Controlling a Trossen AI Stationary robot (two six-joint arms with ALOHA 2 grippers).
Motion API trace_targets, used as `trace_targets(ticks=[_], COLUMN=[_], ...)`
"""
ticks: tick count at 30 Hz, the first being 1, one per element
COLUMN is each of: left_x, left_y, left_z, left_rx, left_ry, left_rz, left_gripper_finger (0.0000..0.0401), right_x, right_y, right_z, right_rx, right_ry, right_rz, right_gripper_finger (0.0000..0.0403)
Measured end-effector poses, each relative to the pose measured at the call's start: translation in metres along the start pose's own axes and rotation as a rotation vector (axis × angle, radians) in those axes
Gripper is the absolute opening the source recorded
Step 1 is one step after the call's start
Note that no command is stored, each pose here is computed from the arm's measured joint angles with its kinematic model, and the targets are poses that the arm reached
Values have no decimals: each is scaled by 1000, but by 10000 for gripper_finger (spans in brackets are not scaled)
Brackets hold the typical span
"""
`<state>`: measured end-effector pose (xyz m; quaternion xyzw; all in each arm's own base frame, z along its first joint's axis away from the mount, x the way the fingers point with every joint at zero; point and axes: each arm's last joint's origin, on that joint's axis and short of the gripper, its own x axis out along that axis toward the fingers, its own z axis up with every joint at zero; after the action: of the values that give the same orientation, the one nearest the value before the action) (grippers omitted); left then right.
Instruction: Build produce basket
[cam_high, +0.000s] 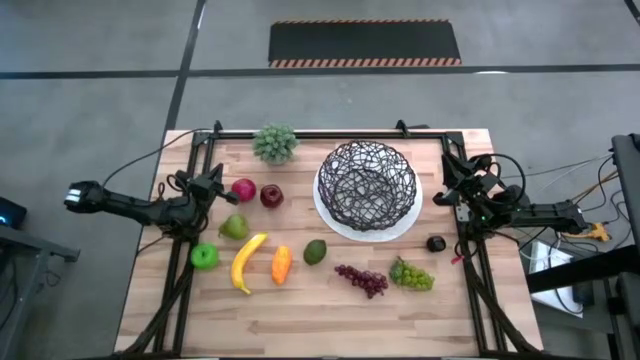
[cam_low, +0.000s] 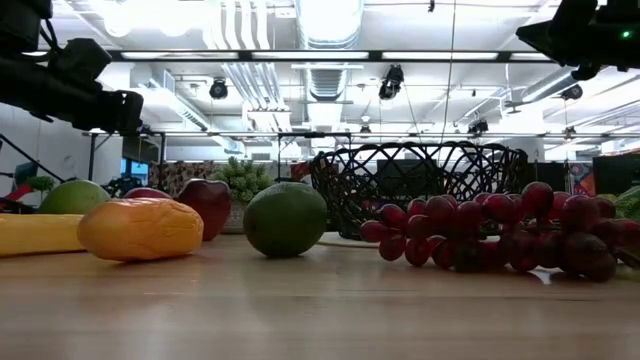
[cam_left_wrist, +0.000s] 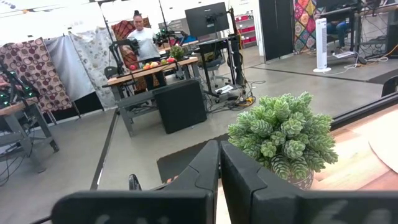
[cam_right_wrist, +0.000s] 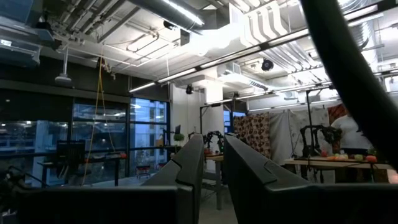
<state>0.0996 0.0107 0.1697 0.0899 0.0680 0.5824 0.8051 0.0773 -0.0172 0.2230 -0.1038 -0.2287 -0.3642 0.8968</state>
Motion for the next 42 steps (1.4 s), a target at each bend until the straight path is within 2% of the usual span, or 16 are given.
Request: trace_targets(ticks=[11,12,13,16,17,18,20,23,25,28,31,37,42], left_x=[0,0,0,-1,0,0,0,0,0,-1,-1,-1,-1], left_y=[0,-1,-2,-6,-5,-4,-1,-1,-2,-3,-4,-6,-8], left_z=[0,0,1,6,10,14,18,18,19,21,21,18,17], left_rx=[-5,-49,-155,-570,-676,-756,-815,-818,-817,-835,-919,-1029,-1083], left_ry=[0,-3,-9,-1,-3,-9,-21,-22,-22,-25,-11,22,41], left_rz=[-2,-21,-62,-227,-234,-229,-225,-231,-258,-322,-366,-371,-361], left_gripper_finger=[0,0,0,0,0,0,0,0,0,0,0,0,0], right_x=[0,0,0,0,0,0,0,-1,-1,-3,-3,-1,0], right_y=[0,0,0,3,4,3,1,5,7,9,11,12,11], right_z=[0,0,0,-6,-7,-7,-9,-16,-21,-28,-30,-21,-15], right_rx=[5,37,111,516,637,690,638,482,436,446,482,477,480], right_ry=[0,0,4,59,69,68,75,145,195,258,278,200,149], right_rz=[0,1,3,15,11,-4,-63,-29,-11,4,7,134,151], right_gripper_finger=[54,54,54,54,54,54,54,54,54,54,54,54,54])
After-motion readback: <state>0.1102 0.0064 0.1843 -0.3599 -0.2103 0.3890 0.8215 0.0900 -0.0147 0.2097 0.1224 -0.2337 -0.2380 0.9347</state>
